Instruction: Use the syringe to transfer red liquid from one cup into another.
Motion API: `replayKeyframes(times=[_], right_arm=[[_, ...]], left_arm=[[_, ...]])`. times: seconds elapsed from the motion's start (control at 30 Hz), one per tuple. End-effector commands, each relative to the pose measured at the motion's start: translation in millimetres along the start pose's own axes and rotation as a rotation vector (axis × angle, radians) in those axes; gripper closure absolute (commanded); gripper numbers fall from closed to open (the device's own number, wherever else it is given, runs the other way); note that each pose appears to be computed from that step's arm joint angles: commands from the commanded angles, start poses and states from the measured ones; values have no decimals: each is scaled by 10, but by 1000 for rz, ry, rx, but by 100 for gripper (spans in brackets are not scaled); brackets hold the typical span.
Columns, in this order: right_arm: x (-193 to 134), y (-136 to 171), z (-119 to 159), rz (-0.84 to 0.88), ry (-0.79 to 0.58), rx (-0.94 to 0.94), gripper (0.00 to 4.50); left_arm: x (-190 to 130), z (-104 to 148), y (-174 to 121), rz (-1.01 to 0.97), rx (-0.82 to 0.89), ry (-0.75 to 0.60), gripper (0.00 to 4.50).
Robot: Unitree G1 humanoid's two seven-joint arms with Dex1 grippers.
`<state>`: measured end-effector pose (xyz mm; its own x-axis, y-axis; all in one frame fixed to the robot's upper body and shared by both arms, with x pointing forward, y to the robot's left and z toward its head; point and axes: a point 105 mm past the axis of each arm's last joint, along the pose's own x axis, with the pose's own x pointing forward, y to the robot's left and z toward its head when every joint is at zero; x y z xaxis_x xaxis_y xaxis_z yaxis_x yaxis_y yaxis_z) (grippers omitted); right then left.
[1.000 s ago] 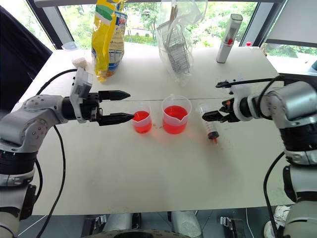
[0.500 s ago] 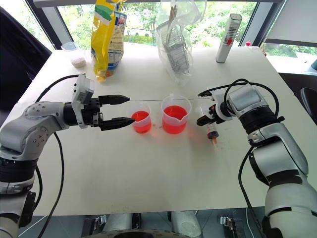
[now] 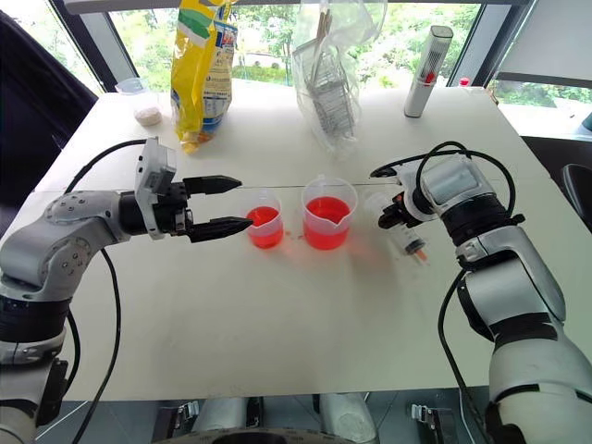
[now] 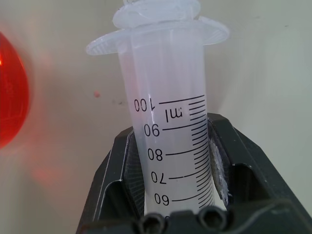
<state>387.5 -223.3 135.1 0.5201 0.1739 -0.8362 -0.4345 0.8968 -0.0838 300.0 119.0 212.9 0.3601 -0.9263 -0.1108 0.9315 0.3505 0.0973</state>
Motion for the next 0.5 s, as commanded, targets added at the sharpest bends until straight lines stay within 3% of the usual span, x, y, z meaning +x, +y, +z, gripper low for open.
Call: replayKeyframes(times=[0.03, 0.17, 0.27, 0.4, 0.5], right_arm=[[-600, -202, 474, -150, -344, -37, 307], [-1216, 10, 890, -173, -786, -110, 307], [-1614, 405, 1099, -88, -1127, -161, 307], [-1698, 679, 1101, 25, -1312, -110, 307], [-1515, 900, 1009, 130, -1352, -74, 307]], left_arm=[[-21, 193, 63, 8, 63, -46, 0], [23, 263, 108, -21, 73, -59, 0], [91, 378, 190, -41, 95, -82, 0], [156, 492, 271, -65, 122, -102, 0], [222, 614, 312, -95, 153, -118, 0]])
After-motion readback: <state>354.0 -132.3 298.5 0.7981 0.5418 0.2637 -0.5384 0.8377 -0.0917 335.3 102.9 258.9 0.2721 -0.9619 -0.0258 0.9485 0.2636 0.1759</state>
